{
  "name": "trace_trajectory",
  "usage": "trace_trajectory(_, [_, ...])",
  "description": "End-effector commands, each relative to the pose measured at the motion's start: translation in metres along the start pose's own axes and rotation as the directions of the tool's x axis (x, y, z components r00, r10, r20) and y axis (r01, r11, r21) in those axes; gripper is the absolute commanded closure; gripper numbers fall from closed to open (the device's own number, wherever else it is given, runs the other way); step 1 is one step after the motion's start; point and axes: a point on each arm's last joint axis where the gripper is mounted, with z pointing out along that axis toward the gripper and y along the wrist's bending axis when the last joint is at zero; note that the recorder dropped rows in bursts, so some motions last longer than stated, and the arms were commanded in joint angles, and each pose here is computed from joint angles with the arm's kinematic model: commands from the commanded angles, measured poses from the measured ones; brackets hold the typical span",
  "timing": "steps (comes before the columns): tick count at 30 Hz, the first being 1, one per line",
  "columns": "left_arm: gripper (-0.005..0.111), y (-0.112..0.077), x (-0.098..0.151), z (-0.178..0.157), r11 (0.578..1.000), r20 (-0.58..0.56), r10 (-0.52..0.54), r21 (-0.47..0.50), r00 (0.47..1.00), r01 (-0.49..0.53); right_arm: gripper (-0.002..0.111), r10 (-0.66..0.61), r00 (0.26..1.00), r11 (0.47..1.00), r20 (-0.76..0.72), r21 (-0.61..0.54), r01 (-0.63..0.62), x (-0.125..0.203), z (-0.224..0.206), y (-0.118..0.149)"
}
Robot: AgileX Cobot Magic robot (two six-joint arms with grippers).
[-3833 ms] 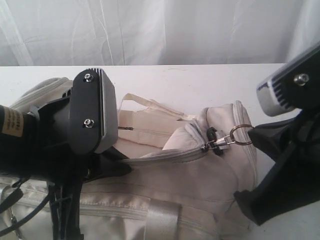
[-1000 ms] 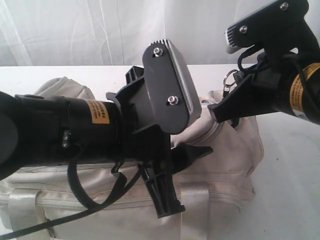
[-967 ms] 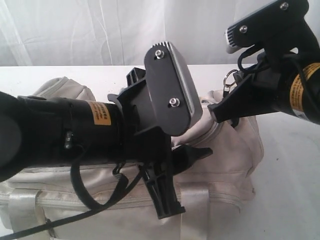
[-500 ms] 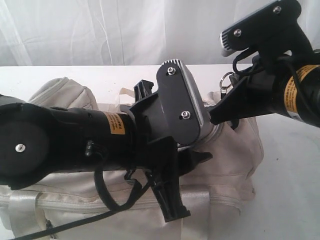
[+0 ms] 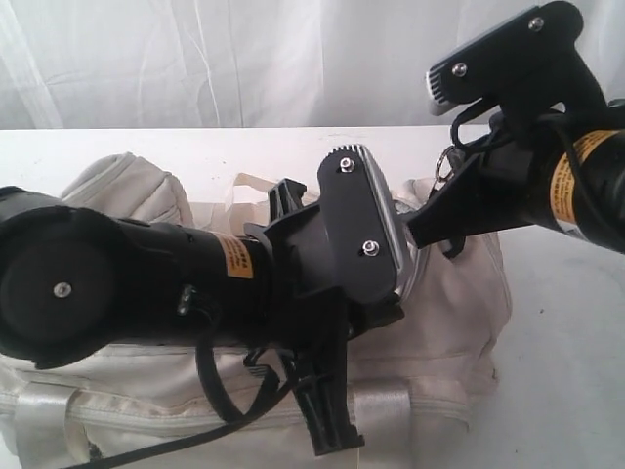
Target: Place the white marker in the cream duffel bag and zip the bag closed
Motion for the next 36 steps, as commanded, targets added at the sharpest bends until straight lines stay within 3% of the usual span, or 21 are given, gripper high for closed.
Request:
trace_trajectory(1, [0.107, -0.012, 0.005, -0.008, 0.992, -0.075, -0.01, 0.121, 0.997, 0.019, 0.108, -0.052, 0.999, 0.998, -0.011, 0.029, 0.052, 0.0, 0.006, -0.001])
trace_trajectory(7, [0.107, -0.01, -0.001, -0.019, 0.994, -0.043, -0.008, 0.108, 0.999, 0.013, 0.108, -0.105, 0.994, 0.993, -0.038, 0.047, 0.107, 0.001, 0.021, 0.001])
trace_trajectory(18, [0.107, -0.012, -0.001, -0.022, 0.993, -0.048, -0.002, 0.122, 0.999, 0.008, 0.108, -0.076, 0.997, 0.995, -0.028, 0.062, 0.078, -0.01, 0.047, -0.015])
trace_trajectory(28, [0.107, -0.011, -0.001, -0.022, 0.993, -0.045, 0.003, 0.115, 0.999, 0.002, 0.108, -0.059, 0.997, 0.998, -0.039, 0.029, 0.06, -0.006, 0.059, -0.014])
trace_trajectory(31, [0.107, -0.01, -0.002, -0.022, 0.994, -0.038, 0.002, 0.106, 0.999, 0.002, 0.099, -0.031, 0.999, 1.0, -0.032, 0.003, 0.031, -0.006, 0.059, -0.011])
trace_trajectory(36, [0.107, -0.009, -0.002, -0.022, 0.995, -0.029, 0.036, 0.099, 0.999, -0.033, 0.067, 0.051, 0.998, 0.999, -0.024, -0.016, -0.052, -0.009, 0.053, -0.011])
